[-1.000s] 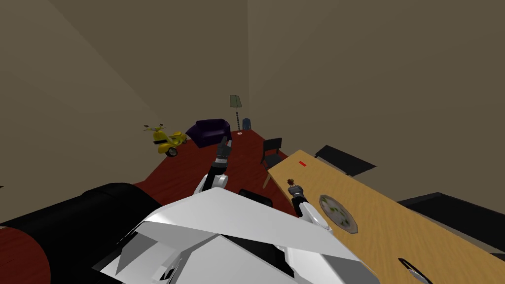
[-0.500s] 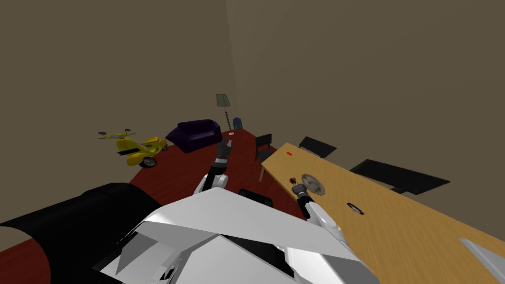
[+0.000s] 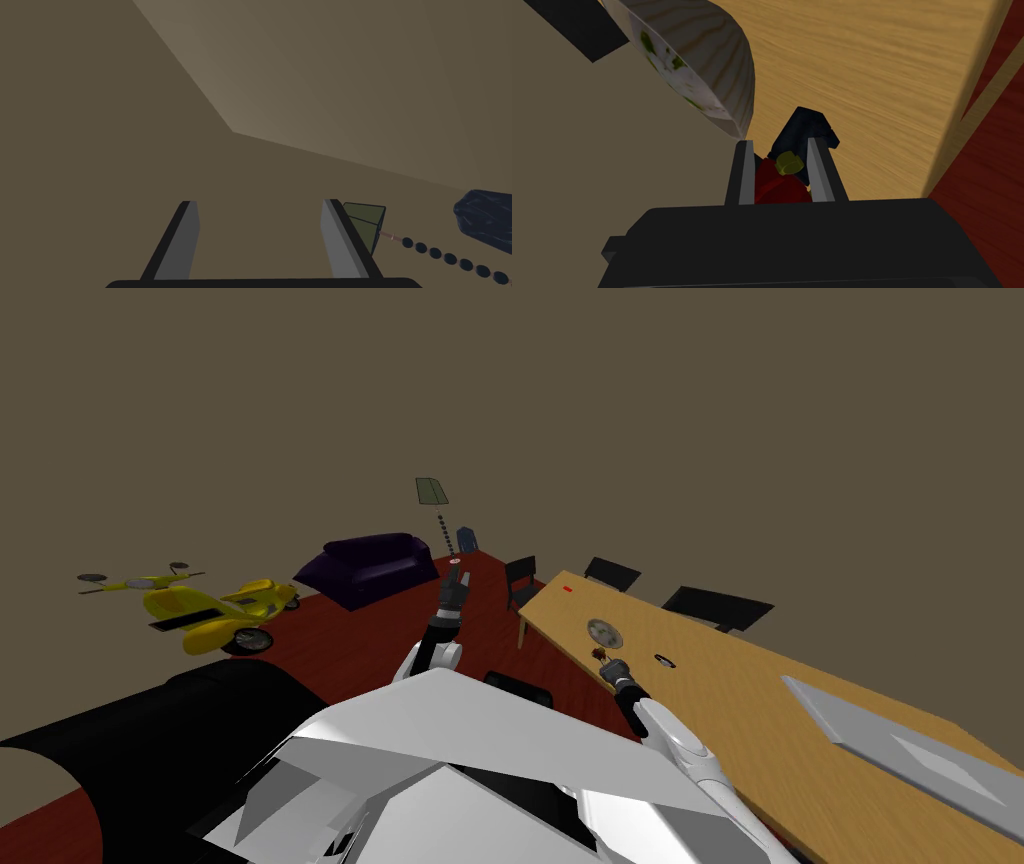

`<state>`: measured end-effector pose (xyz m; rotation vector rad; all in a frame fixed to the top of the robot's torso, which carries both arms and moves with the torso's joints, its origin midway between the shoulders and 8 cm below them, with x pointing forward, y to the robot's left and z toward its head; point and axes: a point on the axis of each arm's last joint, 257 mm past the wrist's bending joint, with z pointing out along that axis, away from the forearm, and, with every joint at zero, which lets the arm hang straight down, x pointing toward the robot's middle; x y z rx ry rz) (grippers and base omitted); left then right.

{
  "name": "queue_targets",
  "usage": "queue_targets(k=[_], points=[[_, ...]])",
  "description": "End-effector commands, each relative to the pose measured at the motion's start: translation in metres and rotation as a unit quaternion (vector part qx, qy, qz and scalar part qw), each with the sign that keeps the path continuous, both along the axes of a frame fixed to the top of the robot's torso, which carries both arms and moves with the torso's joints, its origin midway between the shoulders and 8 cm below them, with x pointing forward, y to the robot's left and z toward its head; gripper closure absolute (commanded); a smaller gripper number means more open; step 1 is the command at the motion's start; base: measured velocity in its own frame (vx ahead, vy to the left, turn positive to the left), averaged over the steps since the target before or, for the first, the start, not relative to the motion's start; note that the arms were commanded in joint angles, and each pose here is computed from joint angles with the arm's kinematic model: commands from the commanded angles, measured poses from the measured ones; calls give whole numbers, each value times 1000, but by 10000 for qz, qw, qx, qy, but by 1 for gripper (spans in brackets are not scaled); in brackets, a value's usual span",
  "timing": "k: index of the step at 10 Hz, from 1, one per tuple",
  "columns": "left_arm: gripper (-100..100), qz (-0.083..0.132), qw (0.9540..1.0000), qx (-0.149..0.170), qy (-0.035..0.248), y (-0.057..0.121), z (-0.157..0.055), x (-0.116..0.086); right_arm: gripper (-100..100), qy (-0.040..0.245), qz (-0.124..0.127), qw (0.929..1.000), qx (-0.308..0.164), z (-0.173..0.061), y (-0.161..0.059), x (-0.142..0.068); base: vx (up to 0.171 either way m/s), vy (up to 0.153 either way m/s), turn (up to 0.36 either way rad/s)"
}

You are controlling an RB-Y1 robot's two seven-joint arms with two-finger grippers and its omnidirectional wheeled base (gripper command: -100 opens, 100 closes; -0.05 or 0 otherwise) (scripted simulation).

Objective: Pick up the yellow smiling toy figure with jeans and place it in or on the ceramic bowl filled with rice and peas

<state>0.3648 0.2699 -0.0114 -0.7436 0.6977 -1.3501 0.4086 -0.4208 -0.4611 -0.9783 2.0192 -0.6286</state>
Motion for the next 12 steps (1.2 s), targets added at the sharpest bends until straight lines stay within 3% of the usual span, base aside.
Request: queue_targets(k=[1, 6, 12], points=[[0, 0, 10000, 0, 0, 0, 0, 0, 100, 19, 108, 9999, -63, 4, -8, 0, -73, -54, -96], [0, 0, 10000, 0, 0, 0, 0, 0, 100, 136, 279, 9993, -194, 19, -40, -11, -40, -62, -6], [0, 0, 10000, 0, 0, 0, 0, 0, 100, 322, 293, 9988, -205, 40, -79, -34, 8, -69, 184]])
